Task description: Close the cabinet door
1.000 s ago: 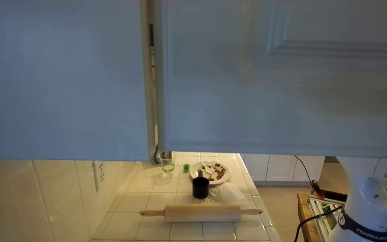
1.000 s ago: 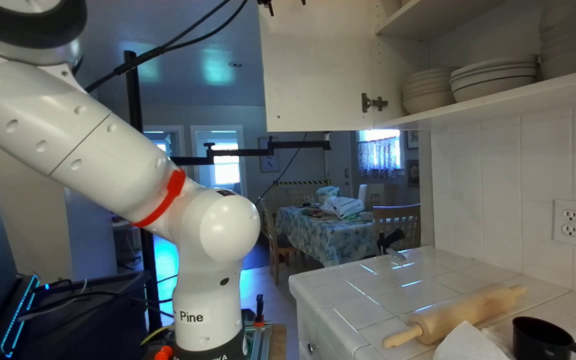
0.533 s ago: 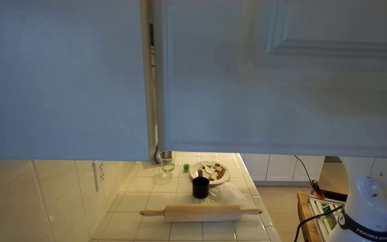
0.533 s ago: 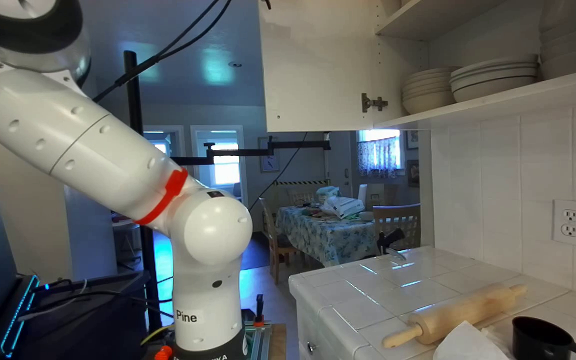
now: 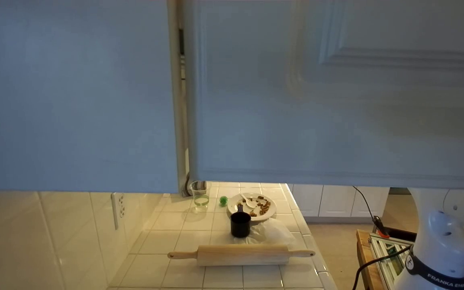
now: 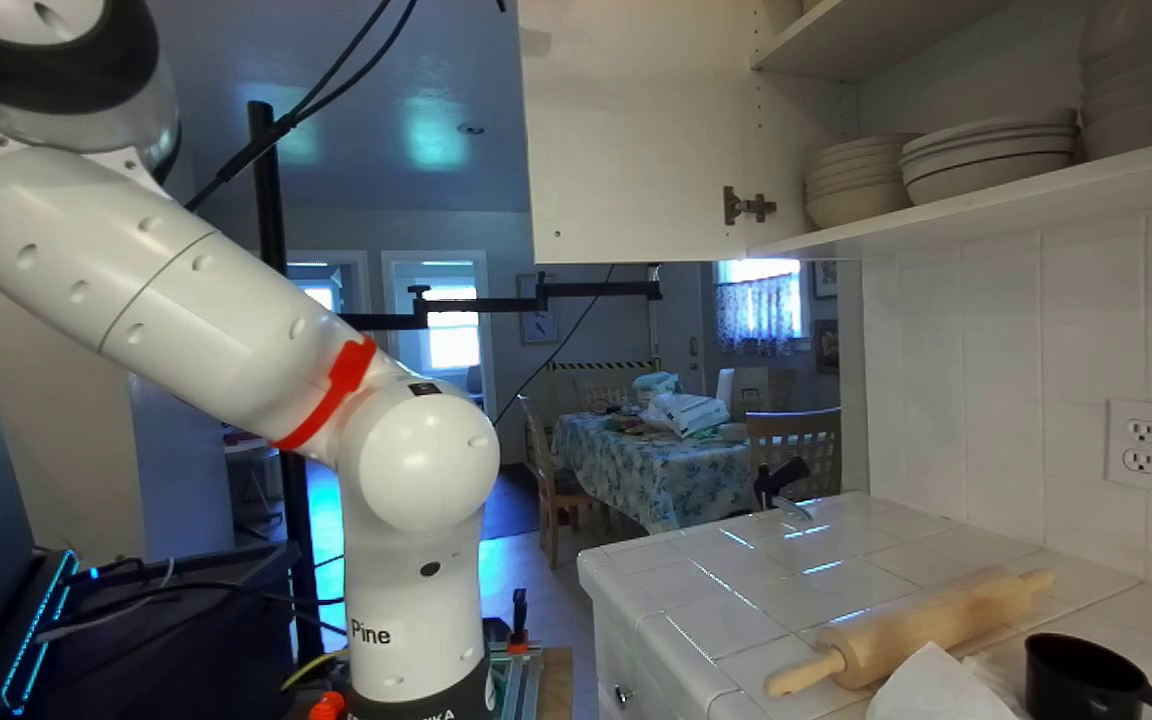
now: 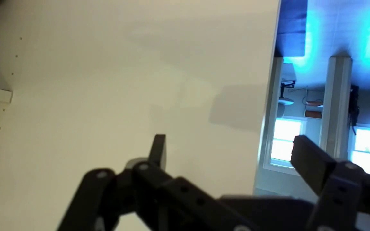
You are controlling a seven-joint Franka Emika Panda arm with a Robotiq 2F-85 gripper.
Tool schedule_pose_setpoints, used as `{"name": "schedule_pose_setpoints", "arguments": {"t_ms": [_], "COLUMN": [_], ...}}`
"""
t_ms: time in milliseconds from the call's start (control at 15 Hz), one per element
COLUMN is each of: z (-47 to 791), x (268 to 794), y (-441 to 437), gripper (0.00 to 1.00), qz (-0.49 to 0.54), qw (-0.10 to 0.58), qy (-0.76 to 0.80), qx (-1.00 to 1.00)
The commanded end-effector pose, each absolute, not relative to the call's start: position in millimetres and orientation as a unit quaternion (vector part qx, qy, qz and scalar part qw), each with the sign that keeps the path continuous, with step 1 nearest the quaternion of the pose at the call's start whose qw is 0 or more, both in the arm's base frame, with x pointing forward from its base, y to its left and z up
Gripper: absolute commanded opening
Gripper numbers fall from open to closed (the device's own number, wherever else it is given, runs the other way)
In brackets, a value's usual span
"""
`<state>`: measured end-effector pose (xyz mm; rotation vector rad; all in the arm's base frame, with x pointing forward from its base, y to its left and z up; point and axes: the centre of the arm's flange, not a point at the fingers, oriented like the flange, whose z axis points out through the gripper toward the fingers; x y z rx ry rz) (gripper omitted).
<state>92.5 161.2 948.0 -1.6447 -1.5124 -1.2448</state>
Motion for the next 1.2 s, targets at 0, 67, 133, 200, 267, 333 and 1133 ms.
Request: {"name": "schedule_pose_setpoints", "arguments": {"t_ms": [0,67,133,200,267,333,1133], "z": [963,965,968,970,971,972,979], "x": [76,74,71,69,65,61,42], "y": [164,167,169,173,176,180,226], "gripper": [1.00,1.00,1.00,1.00,1.00,1.00,1.00], "qz": [-0.467,-0.471,-0.474,-0.478,-0.479,-0.480,-0.536], "qw": [0.273,0.272,0.274,0.268,0.266,0.262,0.192], "qy": [-0.564,-0.561,-0.552,-0.547,-0.546,-0.547,-0.504], "qx": [-0.624,-0.624,-0.628,-0.632,-0.634,-0.634,-0.650]}}
